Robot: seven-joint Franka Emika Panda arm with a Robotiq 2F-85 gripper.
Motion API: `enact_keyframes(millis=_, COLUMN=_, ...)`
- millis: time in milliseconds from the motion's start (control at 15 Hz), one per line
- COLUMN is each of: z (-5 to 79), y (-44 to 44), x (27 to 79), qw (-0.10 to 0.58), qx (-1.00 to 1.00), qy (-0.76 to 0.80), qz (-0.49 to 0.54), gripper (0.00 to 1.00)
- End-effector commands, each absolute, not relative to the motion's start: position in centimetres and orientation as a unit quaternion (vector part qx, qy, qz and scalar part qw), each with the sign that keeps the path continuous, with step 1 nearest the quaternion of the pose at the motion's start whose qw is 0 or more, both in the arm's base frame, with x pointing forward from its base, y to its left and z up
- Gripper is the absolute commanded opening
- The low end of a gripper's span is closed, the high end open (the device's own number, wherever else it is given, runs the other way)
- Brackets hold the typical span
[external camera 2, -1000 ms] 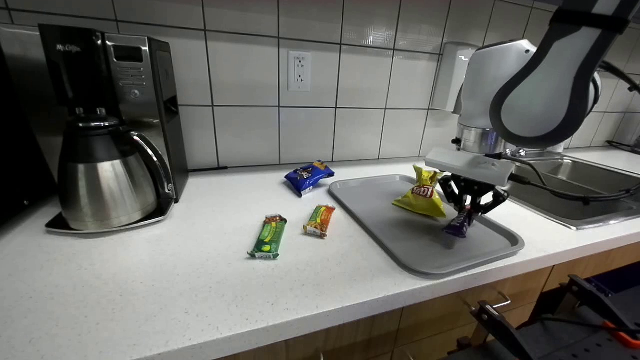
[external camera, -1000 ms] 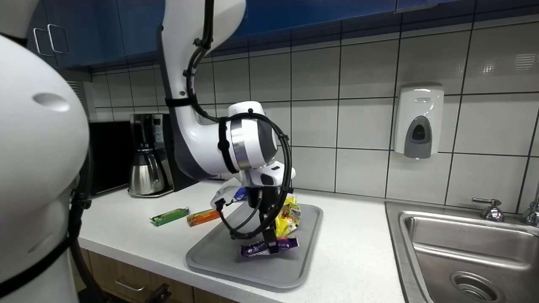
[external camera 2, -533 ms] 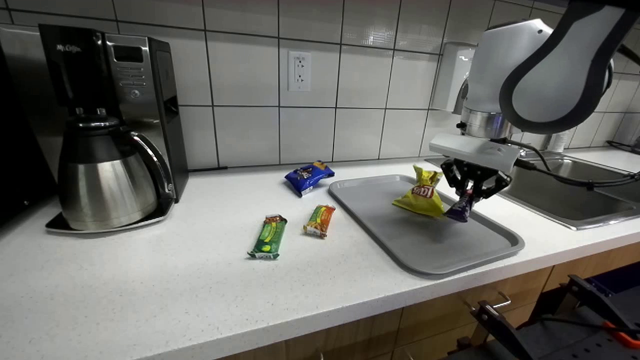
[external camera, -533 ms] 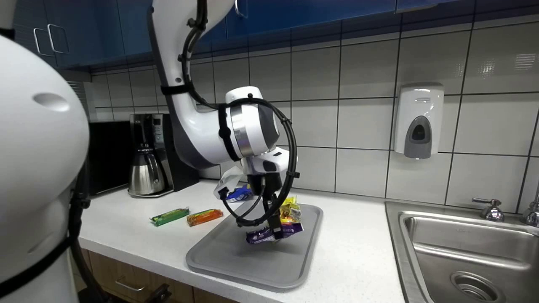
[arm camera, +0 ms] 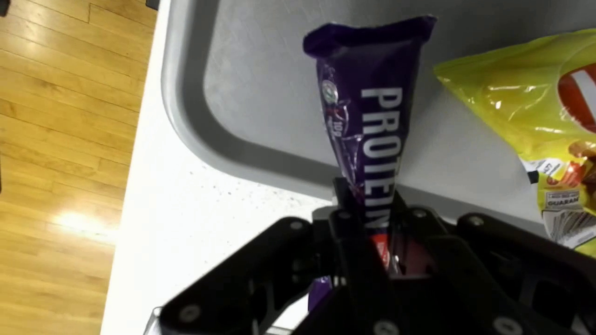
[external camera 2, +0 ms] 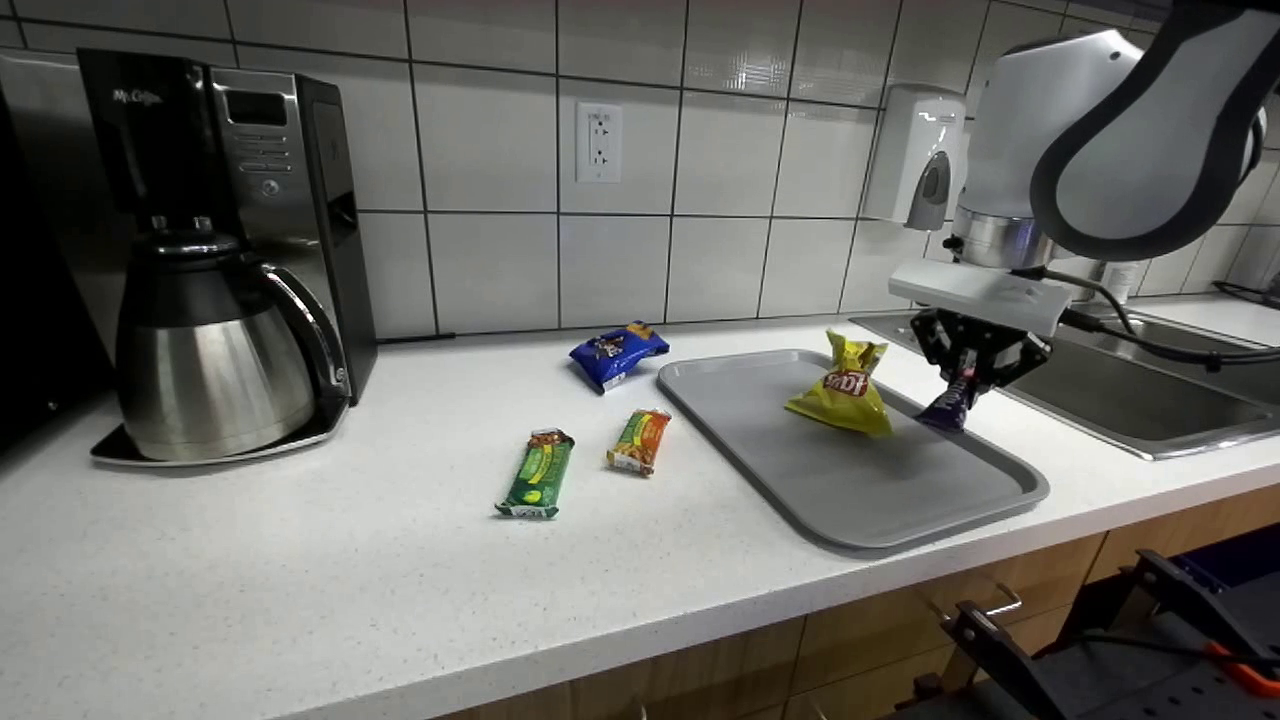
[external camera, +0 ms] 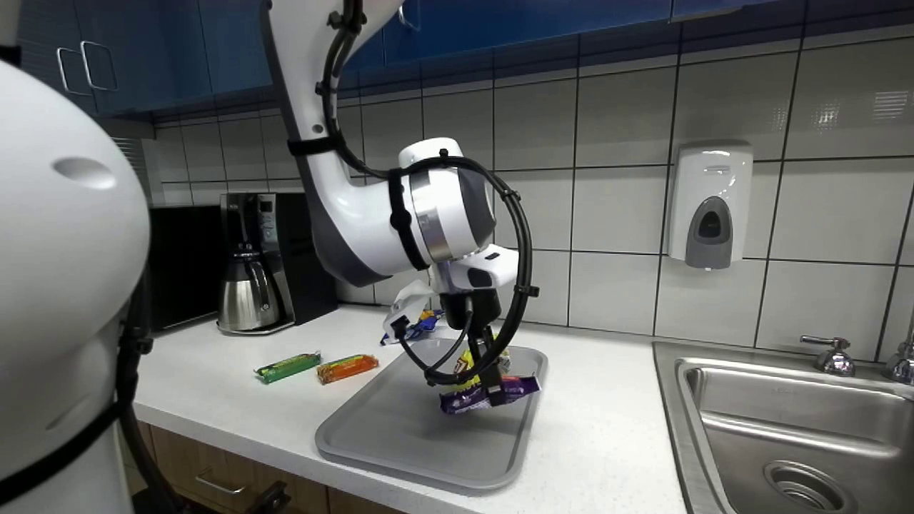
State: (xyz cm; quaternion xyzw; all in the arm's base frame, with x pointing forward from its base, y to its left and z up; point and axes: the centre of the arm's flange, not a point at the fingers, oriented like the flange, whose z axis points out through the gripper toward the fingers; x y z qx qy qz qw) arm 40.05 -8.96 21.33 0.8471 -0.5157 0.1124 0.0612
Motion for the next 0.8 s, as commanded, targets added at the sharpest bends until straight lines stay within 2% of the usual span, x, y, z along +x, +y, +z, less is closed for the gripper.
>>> enact_keyframes(millis=0, z=21.7, y=-11.7, x=40.2, qw=0.067, qx=0.839, qy=-0.525, qz=0.128, gripper=0.04)
enact_keyframes(millis=733, z=20.5, y=-18.4, x=41.6, qw=0.082, qx=0.808, qy=-0.565, qz=0.142, gripper=0.04)
